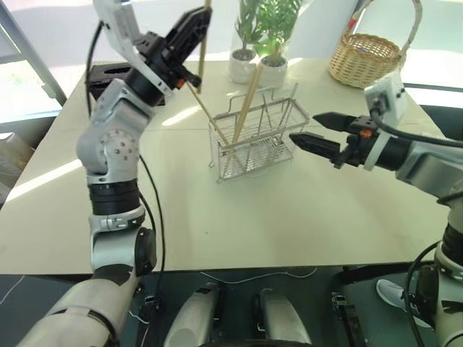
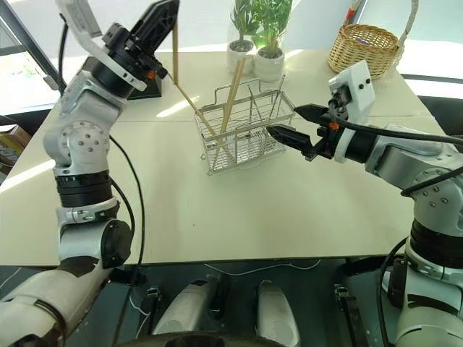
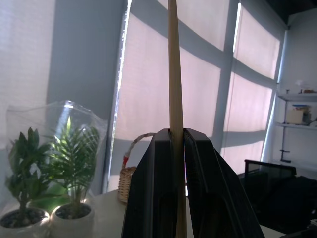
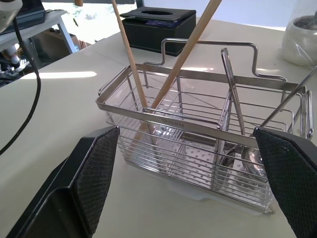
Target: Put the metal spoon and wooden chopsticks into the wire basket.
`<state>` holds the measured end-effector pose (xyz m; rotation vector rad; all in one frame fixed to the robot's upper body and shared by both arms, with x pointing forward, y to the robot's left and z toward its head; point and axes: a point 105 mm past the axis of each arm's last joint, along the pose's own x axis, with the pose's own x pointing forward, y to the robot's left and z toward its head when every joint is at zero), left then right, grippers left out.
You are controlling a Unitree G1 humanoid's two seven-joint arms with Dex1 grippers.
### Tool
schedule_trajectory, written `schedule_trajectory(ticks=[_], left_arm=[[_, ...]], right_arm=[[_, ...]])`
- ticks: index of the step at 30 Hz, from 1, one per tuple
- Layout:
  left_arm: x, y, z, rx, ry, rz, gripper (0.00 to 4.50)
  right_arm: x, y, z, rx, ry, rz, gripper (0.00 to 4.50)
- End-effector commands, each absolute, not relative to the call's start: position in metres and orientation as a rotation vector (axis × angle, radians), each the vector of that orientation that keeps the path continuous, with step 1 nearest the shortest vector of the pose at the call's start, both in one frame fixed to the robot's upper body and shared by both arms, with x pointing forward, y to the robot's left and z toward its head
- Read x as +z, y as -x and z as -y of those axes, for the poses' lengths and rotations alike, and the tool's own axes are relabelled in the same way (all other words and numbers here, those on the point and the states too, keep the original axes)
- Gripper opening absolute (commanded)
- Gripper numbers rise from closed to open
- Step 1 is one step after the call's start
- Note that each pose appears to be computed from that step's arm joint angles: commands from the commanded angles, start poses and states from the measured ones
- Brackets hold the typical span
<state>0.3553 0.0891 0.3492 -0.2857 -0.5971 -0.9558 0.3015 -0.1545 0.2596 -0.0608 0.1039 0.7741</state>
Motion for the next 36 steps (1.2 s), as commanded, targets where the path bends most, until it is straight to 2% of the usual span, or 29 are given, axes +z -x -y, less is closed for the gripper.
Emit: schedule_trajectory(ticks=[1, 7, 12, 19, 22, 28, 29, 36], left_arm=[[0.36, -0.349, -0.077, -1.025, 0.29, 0.65, 0.07], [0.318, -0.371, -0.06, -0.981, 0.311, 0.574, 0.07], [0.288, -0.379, -0.051, -0.958, 0.31, 0.546, 0.07], [0.272, -0.382, -0.044, -0.959, 0.317, 0.52, 0.07], [0.269, -0.38, -0.043, -0.98, 0.325, 0.508, 1.23], [0.268, -0.38, -0.046, -0.962, 0.322, 0.506, 4.26], [0.268, -0.381, -0.047, -0.948, 0.312, 0.505, 4.42], [0.275, -0.383, -0.054, -0.877, 0.26, 0.529, 4.42]], right_arm=[[0.272, -0.294, 0.154, 0.766, 0.076, -0.038, 4.5], [0.275, -0.288, 0.154, 0.775, 0.039, -0.004, 4.5], [0.274, -0.287, 0.155, 0.766, 0.028, -0.005, 4.5], [0.276, -0.287, 0.155, 0.761, 0.026, -0.002, 4.5], [0.275, -0.288, 0.154, 0.759, 0.027, -0.002, 4.5], [0.275, -0.29, 0.154, 0.76, 0.025, -0.004, 4.5], [0.274, -0.29, 0.154, 0.76, 0.023, -0.004, 4.5], [0.271, -0.292, 0.152, 0.764, 0.02, -0.009, 4.5]])
